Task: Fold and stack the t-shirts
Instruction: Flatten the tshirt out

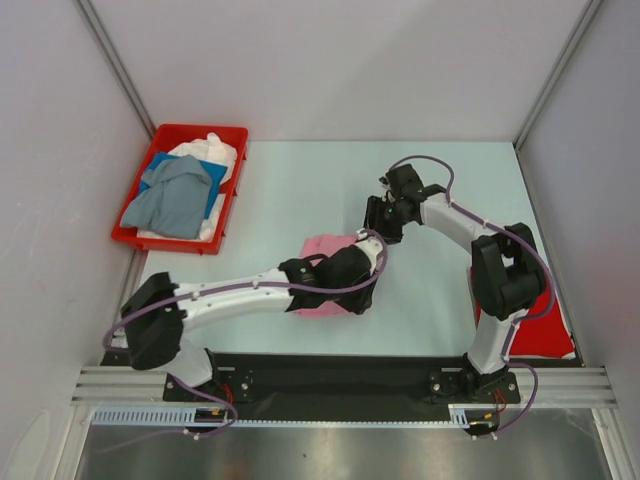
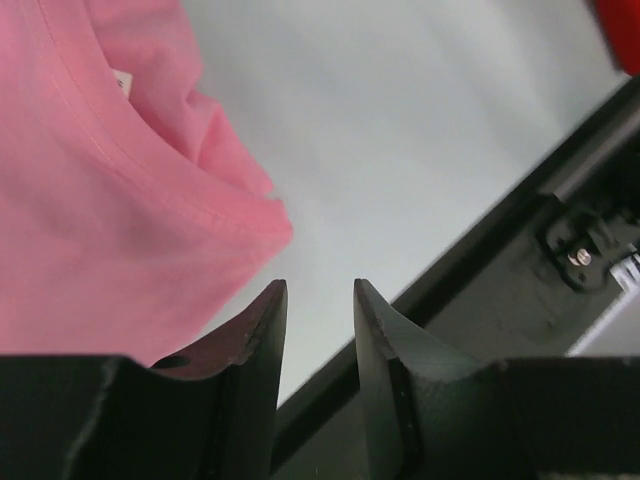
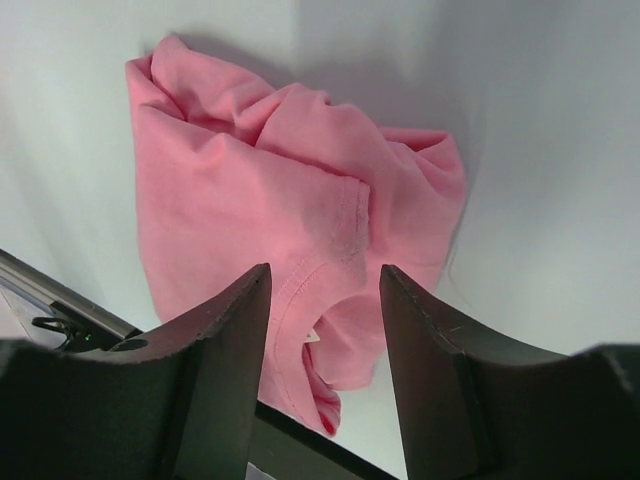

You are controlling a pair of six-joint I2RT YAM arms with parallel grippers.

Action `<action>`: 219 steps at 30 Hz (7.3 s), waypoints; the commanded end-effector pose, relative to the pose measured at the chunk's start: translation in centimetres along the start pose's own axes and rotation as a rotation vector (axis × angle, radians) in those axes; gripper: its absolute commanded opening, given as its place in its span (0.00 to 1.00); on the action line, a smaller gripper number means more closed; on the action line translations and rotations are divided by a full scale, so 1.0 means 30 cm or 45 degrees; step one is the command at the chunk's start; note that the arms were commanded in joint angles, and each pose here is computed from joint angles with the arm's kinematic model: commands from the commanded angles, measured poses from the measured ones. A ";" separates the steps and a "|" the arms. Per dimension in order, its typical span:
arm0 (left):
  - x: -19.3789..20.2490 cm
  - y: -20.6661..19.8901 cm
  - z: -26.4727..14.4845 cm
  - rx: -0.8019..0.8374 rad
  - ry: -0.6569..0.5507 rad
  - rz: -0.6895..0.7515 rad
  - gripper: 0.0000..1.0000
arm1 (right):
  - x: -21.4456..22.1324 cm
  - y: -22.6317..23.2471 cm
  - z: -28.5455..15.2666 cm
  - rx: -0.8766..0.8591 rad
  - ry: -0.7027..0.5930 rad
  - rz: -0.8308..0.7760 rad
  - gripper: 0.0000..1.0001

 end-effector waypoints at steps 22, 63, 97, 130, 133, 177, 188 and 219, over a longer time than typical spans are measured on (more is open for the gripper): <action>0.004 0.012 0.243 -0.455 0.384 -0.035 0.38 | -0.005 -0.014 -0.024 -0.159 0.075 0.059 0.51; -0.069 0.102 -0.134 -0.294 -0.011 -0.089 0.00 | -0.027 0.078 -0.022 -0.249 0.044 0.197 0.00; -0.659 -0.279 -1.051 0.526 -1.074 0.352 0.00 | 0.275 0.312 -1.803 -0.907 -1.906 -0.331 0.00; 0.284 0.559 -0.585 -1.049 -0.128 -0.805 0.11 | -0.335 0.417 -0.228 -0.229 -0.207 -0.139 0.60; 0.245 0.545 -0.576 -0.935 -0.149 -0.784 0.52 | -0.190 0.220 -0.318 0.083 -0.262 -0.117 0.60; -0.152 1.220 0.279 -0.407 0.278 -0.727 0.55 | -0.439 -0.188 0.283 0.639 -0.404 0.173 0.65; -0.356 1.143 -0.066 -0.671 0.031 -0.509 0.82 | -0.585 0.046 -0.047 0.512 -0.597 0.001 0.76; 0.112 0.665 -0.212 -0.491 0.231 -0.671 0.00 | 0.307 -0.043 -0.154 0.057 0.026 0.078 0.77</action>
Point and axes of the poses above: each gripper's point midway between its finger pads, its own z axis out along the fingers, its own y axis along the line the jaws close on, x = y × z, the point moved 8 cm from there along -z, back along the fingers, and after that the axes turned 15 degrees about z, right-handed, at the moved point
